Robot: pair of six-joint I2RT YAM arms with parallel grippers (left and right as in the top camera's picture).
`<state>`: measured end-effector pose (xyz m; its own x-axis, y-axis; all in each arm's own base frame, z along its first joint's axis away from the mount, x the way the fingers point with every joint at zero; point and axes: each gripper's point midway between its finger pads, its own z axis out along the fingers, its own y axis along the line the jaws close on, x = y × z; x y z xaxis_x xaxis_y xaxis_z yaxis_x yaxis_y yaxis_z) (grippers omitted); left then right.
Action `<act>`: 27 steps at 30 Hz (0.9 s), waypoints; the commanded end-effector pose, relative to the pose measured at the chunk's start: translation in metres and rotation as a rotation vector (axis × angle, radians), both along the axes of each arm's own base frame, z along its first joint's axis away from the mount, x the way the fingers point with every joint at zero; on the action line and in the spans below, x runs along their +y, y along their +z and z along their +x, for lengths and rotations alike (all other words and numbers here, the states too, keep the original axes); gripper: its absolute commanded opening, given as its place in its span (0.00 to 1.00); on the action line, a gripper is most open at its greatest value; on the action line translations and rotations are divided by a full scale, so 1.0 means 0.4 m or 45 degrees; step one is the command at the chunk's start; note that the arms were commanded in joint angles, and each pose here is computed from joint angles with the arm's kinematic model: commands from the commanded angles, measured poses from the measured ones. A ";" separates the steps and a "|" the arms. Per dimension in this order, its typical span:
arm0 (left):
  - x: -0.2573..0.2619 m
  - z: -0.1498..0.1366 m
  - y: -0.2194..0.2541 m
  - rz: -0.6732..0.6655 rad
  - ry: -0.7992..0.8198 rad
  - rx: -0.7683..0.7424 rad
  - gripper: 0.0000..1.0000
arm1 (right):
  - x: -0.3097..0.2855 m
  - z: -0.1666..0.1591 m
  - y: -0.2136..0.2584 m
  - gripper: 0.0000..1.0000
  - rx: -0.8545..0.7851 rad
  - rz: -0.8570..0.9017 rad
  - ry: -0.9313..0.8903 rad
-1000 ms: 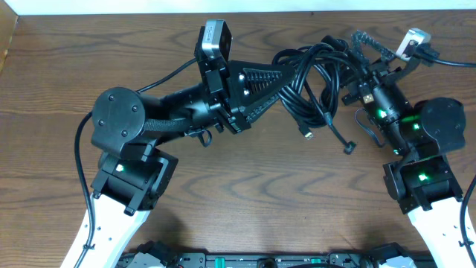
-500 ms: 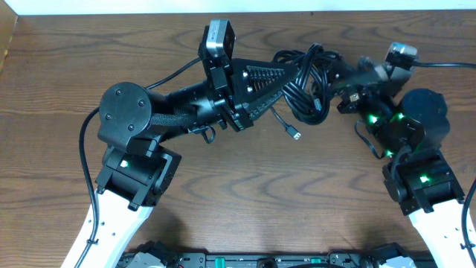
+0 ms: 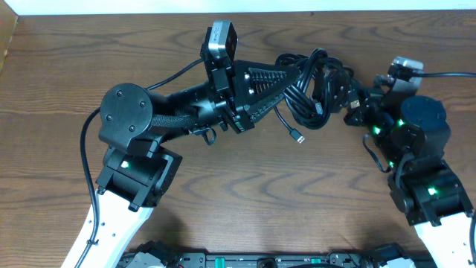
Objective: Untangle cables
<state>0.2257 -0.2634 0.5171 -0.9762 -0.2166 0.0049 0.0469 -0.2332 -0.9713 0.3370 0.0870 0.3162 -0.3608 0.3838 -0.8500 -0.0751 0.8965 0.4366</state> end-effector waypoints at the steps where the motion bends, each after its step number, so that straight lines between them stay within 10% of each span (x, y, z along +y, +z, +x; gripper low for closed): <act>1: 0.027 -0.054 0.071 -0.060 0.000 -0.123 0.07 | -0.067 -0.006 -0.020 0.99 0.029 -0.101 -0.156; 15: 0.121 0.098 0.046 0.075 0.373 -0.409 0.07 | -0.105 -0.051 0.001 0.99 0.013 -0.139 -0.223; 27: 0.104 0.091 -0.006 0.248 0.298 -0.752 0.08 | 0.014 -0.098 0.025 0.99 -0.107 -0.346 0.242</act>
